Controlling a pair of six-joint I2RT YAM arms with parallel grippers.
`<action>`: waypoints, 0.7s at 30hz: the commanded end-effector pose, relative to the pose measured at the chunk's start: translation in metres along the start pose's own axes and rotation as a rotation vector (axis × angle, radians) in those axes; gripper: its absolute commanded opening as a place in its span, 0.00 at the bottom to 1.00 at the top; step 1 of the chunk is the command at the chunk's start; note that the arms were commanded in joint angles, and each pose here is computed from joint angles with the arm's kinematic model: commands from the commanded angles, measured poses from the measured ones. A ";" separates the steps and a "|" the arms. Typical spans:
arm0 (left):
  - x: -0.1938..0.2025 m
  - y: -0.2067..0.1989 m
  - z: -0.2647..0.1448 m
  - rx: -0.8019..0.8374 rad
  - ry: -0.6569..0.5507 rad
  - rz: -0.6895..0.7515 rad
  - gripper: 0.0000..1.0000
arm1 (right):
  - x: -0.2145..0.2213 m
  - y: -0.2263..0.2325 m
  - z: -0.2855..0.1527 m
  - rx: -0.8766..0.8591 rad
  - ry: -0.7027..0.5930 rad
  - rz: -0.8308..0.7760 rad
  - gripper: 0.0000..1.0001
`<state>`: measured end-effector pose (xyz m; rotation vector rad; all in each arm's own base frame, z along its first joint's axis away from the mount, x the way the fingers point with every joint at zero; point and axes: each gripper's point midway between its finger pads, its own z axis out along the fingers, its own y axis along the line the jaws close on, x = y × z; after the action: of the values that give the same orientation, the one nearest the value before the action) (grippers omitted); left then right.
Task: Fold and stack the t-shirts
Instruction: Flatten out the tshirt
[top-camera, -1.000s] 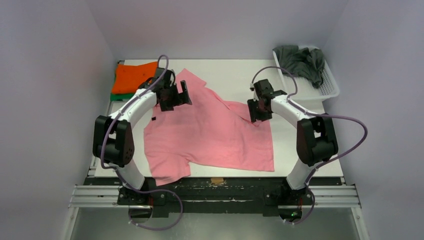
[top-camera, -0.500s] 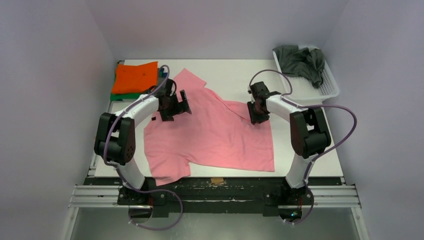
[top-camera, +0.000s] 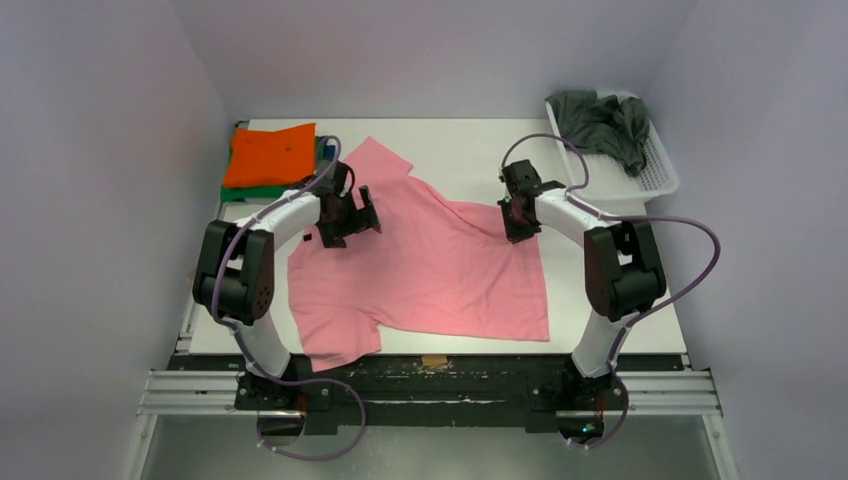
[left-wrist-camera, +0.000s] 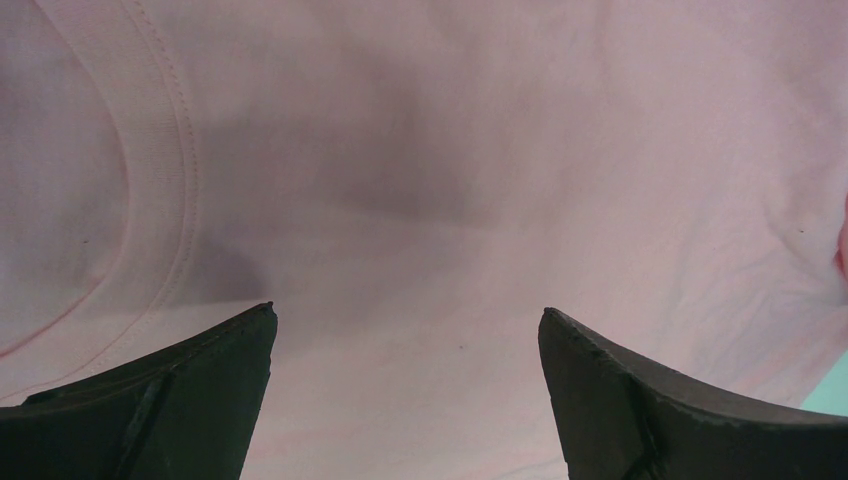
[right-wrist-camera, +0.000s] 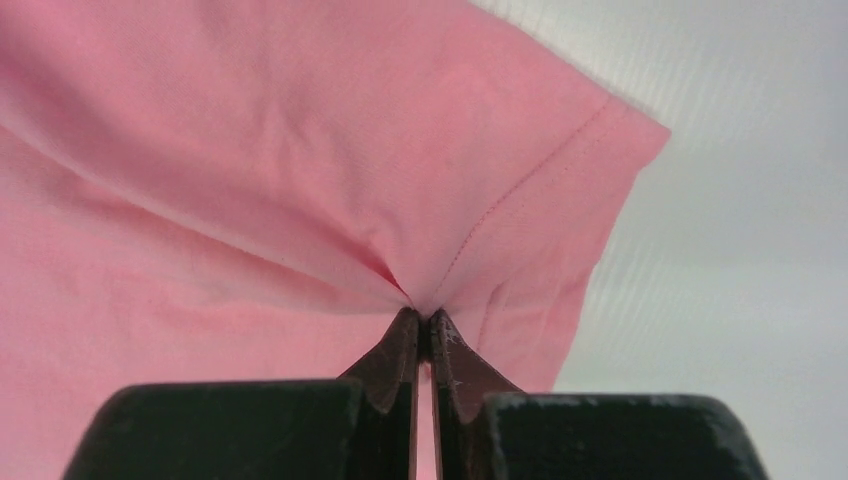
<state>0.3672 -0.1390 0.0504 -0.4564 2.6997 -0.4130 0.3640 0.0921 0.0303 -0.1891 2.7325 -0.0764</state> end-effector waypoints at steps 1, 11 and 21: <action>0.000 0.007 0.005 -0.032 -0.010 -0.030 1.00 | -0.044 -0.008 -0.033 0.038 -0.149 0.046 0.00; 0.000 0.018 0.005 -0.094 -0.014 -0.042 1.00 | -0.090 -0.040 -0.027 0.171 -0.167 0.012 0.00; 0.002 0.026 0.003 -0.141 0.001 -0.049 1.00 | -0.035 -0.035 0.001 -0.033 0.070 -0.226 0.06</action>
<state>0.3580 -0.1213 0.0372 -0.5277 2.7343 -0.2674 0.4277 0.0564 0.0597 -0.2918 2.6799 -0.1723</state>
